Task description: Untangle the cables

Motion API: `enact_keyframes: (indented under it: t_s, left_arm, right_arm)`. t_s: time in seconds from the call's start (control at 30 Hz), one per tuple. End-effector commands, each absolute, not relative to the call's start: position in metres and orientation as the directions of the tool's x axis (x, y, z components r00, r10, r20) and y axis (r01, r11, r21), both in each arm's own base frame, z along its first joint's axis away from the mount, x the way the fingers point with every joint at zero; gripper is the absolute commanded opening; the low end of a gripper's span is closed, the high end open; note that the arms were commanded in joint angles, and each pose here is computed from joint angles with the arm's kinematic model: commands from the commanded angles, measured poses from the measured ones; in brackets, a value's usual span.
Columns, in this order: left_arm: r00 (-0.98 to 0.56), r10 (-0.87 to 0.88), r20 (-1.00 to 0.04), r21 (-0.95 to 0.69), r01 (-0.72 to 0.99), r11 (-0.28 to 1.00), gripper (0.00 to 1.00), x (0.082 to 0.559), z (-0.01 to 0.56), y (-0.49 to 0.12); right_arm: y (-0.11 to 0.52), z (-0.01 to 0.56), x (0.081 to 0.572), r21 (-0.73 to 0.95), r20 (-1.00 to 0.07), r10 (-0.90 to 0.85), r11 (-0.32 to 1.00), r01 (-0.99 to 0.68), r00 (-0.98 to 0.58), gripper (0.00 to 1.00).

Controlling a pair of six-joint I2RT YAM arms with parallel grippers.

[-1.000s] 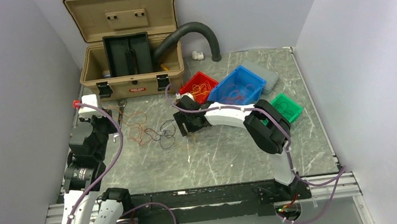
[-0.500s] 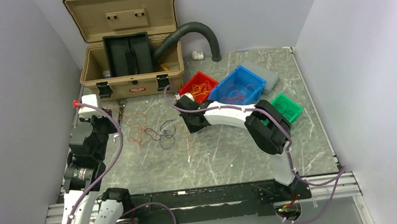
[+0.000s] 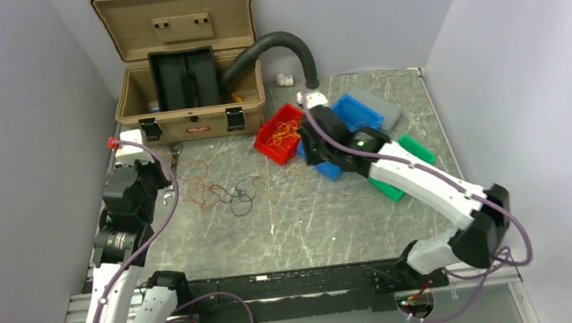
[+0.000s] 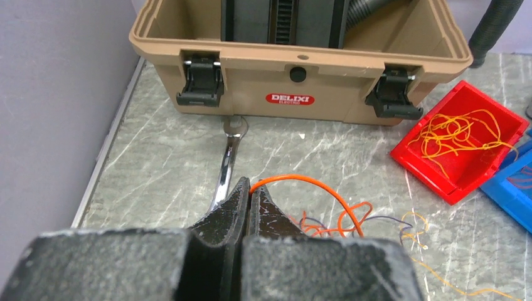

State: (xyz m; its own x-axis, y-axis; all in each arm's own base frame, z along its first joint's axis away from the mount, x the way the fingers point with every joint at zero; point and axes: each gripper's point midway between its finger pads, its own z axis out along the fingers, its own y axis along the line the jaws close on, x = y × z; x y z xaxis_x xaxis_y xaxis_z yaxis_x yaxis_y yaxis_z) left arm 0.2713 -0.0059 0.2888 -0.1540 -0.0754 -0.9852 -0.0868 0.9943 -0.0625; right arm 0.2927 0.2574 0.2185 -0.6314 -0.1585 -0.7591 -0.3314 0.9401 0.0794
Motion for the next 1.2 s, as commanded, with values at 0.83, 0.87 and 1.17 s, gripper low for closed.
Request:
enact_keyframes:
  t_s: [0.83,0.87,1.17]
  left_arm:
    - [-0.761,0.281,-0.585,-0.113,0.420,0.900,0.87,0.255,0.115,-0.197]
    - [-0.764,0.297,-0.572,-0.095,0.422,0.902,0.87,0.256,0.108,-0.199]
    - [-0.799,0.308,-0.517,-0.074,0.400,0.913,0.84,0.267,0.056,-0.223]
  right_arm:
    - [0.216,0.142,0.222,0.219,-0.577,-0.183,0.904,-0.367,-0.796,0.02]
    - [0.216,0.140,0.222,0.221,-0.577,-0.182,0.904,-0.367,-0.796,0.02]
    - [0.214,0.143,0.221,0.233,-0.590,-0.162,0.904,-0.359,-0.791,0.03]
